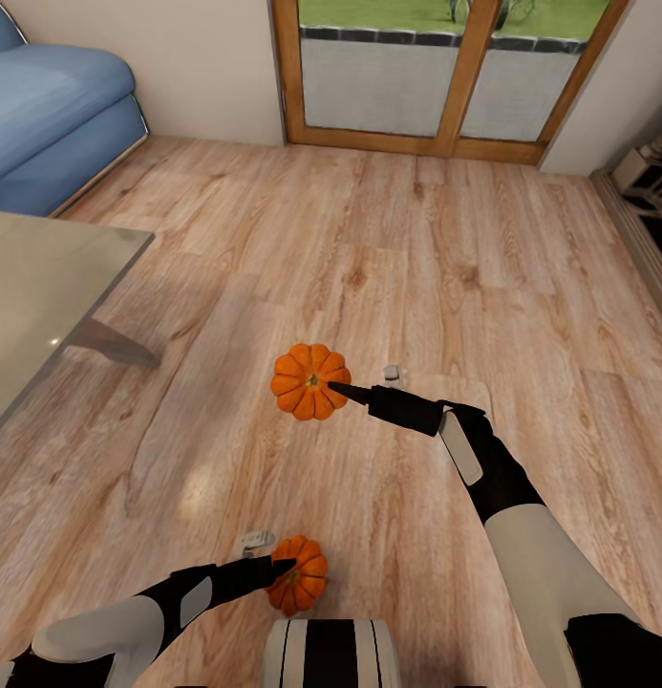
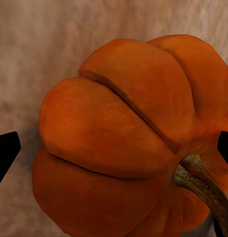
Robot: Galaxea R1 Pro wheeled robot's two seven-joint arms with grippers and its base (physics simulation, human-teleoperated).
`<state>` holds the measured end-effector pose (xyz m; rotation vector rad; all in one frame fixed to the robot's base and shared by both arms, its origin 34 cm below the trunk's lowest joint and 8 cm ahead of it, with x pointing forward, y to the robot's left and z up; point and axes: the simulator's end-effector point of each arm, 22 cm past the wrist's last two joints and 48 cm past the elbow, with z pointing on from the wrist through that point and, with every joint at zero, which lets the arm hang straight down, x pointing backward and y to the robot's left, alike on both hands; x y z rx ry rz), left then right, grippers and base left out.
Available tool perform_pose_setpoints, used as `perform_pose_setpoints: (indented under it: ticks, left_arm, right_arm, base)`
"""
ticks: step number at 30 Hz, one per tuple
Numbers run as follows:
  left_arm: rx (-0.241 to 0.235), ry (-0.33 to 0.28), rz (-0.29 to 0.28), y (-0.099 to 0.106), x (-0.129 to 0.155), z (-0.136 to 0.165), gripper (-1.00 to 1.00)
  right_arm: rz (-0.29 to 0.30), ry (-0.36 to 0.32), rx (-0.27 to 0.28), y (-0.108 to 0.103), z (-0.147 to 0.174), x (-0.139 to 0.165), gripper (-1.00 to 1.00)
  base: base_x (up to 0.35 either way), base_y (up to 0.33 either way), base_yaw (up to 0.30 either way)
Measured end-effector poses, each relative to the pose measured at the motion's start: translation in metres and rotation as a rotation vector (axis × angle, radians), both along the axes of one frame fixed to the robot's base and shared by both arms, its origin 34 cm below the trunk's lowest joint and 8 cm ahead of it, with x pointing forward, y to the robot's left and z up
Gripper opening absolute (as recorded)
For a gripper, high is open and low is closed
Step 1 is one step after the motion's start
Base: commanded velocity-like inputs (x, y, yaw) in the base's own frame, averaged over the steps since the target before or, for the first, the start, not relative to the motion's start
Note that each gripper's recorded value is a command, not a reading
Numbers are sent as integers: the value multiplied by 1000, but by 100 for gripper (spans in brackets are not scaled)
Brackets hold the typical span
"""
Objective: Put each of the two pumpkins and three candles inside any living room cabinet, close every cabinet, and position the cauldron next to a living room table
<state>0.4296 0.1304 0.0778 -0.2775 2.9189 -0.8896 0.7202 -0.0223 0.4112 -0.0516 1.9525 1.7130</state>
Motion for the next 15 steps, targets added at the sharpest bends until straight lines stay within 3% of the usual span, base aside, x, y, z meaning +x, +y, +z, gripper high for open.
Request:
perform_pose_setpoints:
  ticks: [15]
  left_arm:
    - [0,-3,-1,0,1,1,100]
  right_arm:
    - [0,-6,0,0,3,0,-100]
  base:
    - [0,0,-39]
